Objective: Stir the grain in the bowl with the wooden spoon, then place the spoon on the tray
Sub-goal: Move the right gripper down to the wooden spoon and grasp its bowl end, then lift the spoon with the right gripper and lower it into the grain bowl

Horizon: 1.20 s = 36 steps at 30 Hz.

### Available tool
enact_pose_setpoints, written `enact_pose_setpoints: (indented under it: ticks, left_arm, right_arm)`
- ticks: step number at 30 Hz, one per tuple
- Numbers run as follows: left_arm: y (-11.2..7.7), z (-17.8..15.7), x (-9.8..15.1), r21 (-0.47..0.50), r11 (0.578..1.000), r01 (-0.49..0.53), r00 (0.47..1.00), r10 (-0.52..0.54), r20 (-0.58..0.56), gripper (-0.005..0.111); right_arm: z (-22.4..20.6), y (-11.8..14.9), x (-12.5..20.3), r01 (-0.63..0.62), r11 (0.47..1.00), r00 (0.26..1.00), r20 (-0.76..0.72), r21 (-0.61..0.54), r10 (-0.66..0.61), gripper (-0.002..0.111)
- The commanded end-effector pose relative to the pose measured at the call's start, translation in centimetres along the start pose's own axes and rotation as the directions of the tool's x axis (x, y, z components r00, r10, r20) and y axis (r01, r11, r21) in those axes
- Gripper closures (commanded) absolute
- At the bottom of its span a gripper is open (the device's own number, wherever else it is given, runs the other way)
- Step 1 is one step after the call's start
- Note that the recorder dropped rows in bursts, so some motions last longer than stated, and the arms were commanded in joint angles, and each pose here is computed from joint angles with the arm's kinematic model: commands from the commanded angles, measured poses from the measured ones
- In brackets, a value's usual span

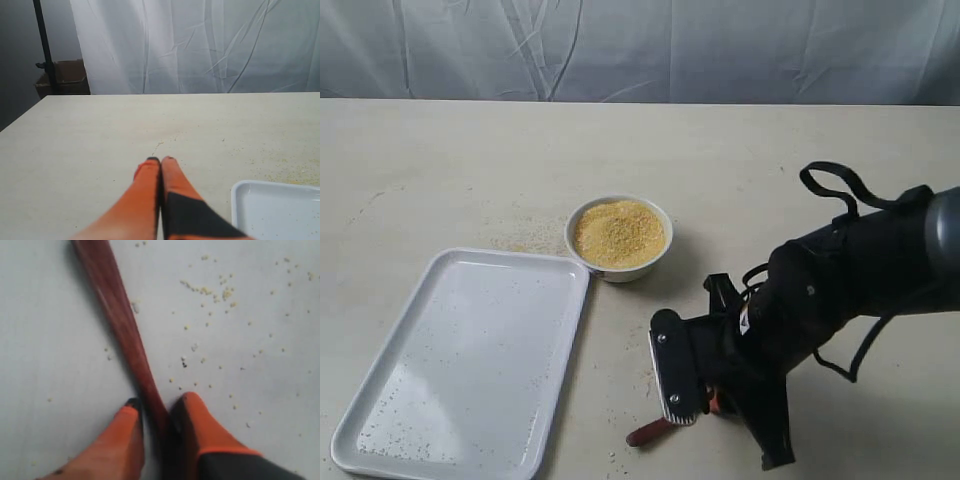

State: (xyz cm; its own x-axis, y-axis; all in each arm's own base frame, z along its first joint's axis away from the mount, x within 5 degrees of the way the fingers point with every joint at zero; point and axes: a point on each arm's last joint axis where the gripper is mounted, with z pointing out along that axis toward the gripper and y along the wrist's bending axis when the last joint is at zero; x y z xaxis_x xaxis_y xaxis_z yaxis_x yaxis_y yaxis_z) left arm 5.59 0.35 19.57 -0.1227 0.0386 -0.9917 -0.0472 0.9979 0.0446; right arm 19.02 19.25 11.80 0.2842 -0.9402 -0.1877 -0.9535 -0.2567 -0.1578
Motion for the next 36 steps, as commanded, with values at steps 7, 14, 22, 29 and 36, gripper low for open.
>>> enact_pose_setpoints:
  ticks: [7, 14, 22, 29, 36]
  left_arm:
    - [0.0, 0.0, 0.1, 0.001, 1.000, 0.006, 1.000, -0.006, 0.007, 0.106]
    - [0.0, 0.0, 0.1, 0.001, 1.000, 0.006, 1.000, -0.006, 0.007, 0.106]
    - [0.0, 0.0, 0.1, 0.001, 1.000, 0.006, 1.000, -0.006, 0.007, 0.106]
    - [0.0, 0.0, 0.1, 0.001, 1.000, 0.006, 1.000, -0.006, 0.007, 0.106]
    - [0.0, 0.0, 0.1, 0.001, 1.000, 0.006, 1.000, -0.006, 0.007, 0.106]
  right_arm:
    - [-0.7, -0.1, -0.1, -0.011, 1.000, 1.000, 0.013, 0.026, 0.011, 0.108]
    - [-6.5, -2.2, -1.9, -0.243, 0.954, 0.961, 0.176, 0.174, 0.213, 0.108]
    - [-9.8, -5.8, -4.2, -0.640, 0.756, 0.723, 0.440, 0.137, 0.532, 0.108]
    - [-8.9, -10.6, -4.3, -0.845, 0.534, 0.457, 0.560, 0.030, 0.691, 0.108]
    - [-5.8, -14.6, -5.3, -0.848, 0.526, 0.467, 0.571, 0.071, 0.675, 0.108]
